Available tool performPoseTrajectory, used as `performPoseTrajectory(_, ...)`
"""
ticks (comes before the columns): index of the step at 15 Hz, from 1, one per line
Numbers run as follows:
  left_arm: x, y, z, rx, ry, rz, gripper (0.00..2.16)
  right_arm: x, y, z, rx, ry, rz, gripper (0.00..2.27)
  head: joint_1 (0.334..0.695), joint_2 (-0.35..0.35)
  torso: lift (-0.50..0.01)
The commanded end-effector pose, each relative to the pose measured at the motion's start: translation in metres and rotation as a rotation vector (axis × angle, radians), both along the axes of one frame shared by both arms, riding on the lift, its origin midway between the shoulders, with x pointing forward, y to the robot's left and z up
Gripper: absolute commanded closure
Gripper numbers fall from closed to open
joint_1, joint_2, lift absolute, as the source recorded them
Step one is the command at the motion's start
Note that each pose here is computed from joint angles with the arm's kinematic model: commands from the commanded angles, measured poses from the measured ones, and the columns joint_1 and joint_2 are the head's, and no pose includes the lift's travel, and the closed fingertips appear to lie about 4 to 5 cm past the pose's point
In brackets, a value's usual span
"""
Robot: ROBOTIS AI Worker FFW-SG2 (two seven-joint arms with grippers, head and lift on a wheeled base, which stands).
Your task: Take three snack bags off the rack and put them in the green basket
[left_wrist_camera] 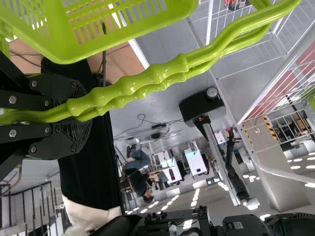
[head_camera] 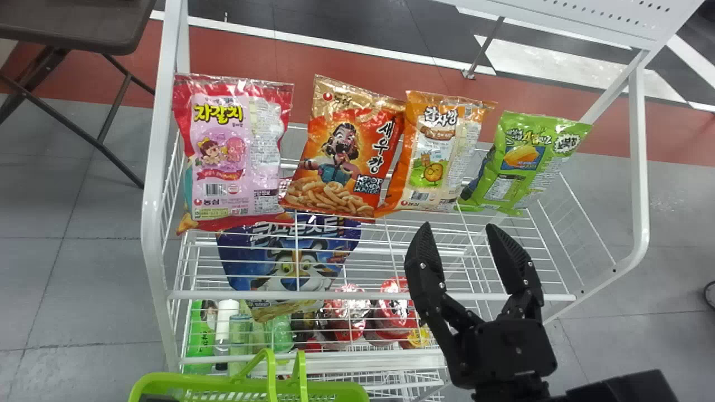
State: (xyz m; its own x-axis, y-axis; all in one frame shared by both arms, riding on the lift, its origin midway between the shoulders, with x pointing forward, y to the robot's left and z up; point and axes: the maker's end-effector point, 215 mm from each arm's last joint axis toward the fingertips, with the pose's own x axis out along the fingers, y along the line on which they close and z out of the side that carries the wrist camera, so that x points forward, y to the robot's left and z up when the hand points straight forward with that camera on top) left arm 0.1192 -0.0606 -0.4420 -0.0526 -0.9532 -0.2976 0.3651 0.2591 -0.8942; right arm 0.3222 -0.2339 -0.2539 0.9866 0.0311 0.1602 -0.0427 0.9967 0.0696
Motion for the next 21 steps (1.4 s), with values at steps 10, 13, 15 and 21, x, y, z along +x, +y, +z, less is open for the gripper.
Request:
performPoseTrajectory(10, 0.0031, 0.0002, 0.0006, -0.010, -0.003, 0.013, 1.45, 0.0028, 0.0019, -0.0027, -0.009, -0.006, 0.014, 0.18, 0.695, -0.350, -0.026)
performPoseTrajectory(13, 0.0025, 0.0004, 0.0001, -0.008, -0.002, 0.013, 1.45, 0.0041, 0.0013, -0.0030, -0.006, -0.006, 0.011, 0.18, 0.695, -0.350, -0.026)
performPoseTrajectory(15, 0.0030, -0.0001, 0.0010, -0.009, -0.005, 0.012, 1.45, 0.0049, 0.0007, -0.0020, -0.007, -0.009, 0.010, 0.18, 0.695, -0.350, -0.026)
performPoseTrajectory(21, 0.0027, 0.0002, 0.0007, -0.009, -0.006, 0.012, 1.45, 0.0070, 0.0013, -0.0093, -0.005, 0.015, 0.009, 0.16, 0.695, -0.350, -0.026)
